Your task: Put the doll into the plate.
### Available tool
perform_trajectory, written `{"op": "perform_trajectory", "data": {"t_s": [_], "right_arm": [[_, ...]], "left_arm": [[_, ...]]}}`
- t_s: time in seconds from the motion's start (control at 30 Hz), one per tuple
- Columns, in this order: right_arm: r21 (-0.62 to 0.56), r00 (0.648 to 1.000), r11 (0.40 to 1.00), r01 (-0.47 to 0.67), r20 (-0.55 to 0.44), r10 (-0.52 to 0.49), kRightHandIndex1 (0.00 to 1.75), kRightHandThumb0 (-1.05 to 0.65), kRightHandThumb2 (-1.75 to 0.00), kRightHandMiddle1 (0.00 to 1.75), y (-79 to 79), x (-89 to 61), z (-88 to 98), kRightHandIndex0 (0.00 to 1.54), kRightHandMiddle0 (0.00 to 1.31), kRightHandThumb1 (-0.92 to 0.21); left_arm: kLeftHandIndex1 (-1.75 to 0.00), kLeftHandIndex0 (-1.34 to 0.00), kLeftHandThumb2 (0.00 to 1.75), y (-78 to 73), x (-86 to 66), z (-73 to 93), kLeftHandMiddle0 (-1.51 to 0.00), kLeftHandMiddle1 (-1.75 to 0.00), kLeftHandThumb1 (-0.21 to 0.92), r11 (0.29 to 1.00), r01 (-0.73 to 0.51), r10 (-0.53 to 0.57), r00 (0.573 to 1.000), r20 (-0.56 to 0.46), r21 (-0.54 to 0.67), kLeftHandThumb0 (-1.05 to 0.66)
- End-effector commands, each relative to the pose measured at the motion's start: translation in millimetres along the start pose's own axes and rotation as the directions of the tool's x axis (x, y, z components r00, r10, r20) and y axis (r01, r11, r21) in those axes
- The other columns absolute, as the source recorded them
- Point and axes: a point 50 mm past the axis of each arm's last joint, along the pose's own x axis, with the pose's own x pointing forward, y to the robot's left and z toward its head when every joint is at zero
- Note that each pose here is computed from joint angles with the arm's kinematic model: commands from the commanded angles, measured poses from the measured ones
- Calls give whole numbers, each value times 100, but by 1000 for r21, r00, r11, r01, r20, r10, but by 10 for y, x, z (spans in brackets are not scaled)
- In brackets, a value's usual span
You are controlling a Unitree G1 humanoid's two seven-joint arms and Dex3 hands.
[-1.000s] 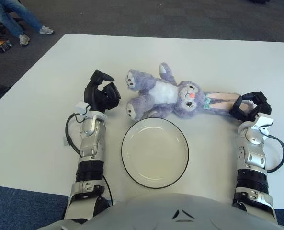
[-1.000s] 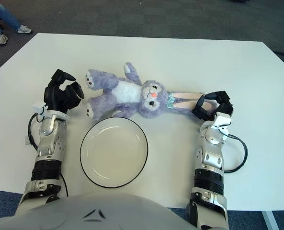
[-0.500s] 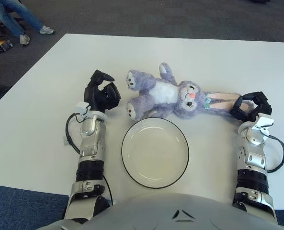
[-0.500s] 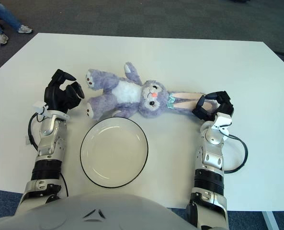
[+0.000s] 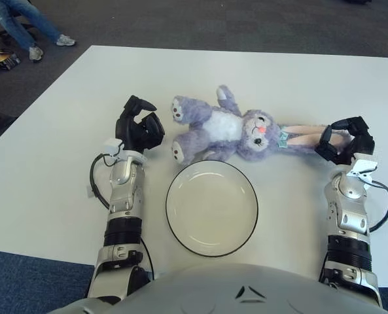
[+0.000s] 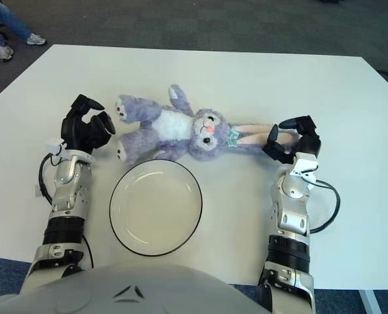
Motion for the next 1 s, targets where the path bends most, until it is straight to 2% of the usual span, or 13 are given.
{"op": "perform_trajectory", "data": {"t_s": [0.0,0.2,0.4,0.57,0.6,0.67,0.73,0.97], "right_arm": [[-48,996,997,-58,60,61,175,-41,-98,174,-4,-12,55,86,42,-57],[-153,979,981,-120,145,142,175,-39,-84,167,9,5,162,87,42,-64],[-286,946,939,-193,202,255,175,-38,-68,162,30,-17,326,107,40,-73],[-349,932,912,-214,208,298,175,-37,-53,161,42,-23,378,117,36,-83],[-369,926,904,-217,215,311,175,-40,-56,156,48,-27,396,118,29,-77],[-403,916,888,-220,227,330,175,-52,-71,144,55,-34,422,121,12,-59],[-437,905,872,-221,242,350,175,-60,-78,136,57,-42,441,123,5,-52],[-517,886,828,-218,250,390,175,-80,-64,110,11,-33,510,118,0,-56]], "left_arm": [[-175,-56,124,97,-214,-243,-108,-175,37,998,-60,59,992,-113,-5,-46],[-175,-56,124,92,-207,-252,-108,-175,38,998,-63,60,991,-116,-19,-46],[-175,-55,123,91,-205,-264,-108,-175,38,997,-63,59,991,-121,-33,-46],[-175,-55,123,92,-206,-268,-108,-175,38,997,-63,58,990,-125,-34,-46],[-175,-55,123,93,-206,-268,-108,-175,38,998,-62,58,990,-126,-32,-46],[-175,-55,123,94,-207,-268,-108,-175,38,998,-61,57,990,-128,-30,-46],[-175,-55,123,95,-208,-269,-108,-175,39,998,-59,54,990,-129,-30,-46],[-175,-55,122,99,-207,-270,-107,-175,39,998,-56,51,990,-128,-34,-45]]}}
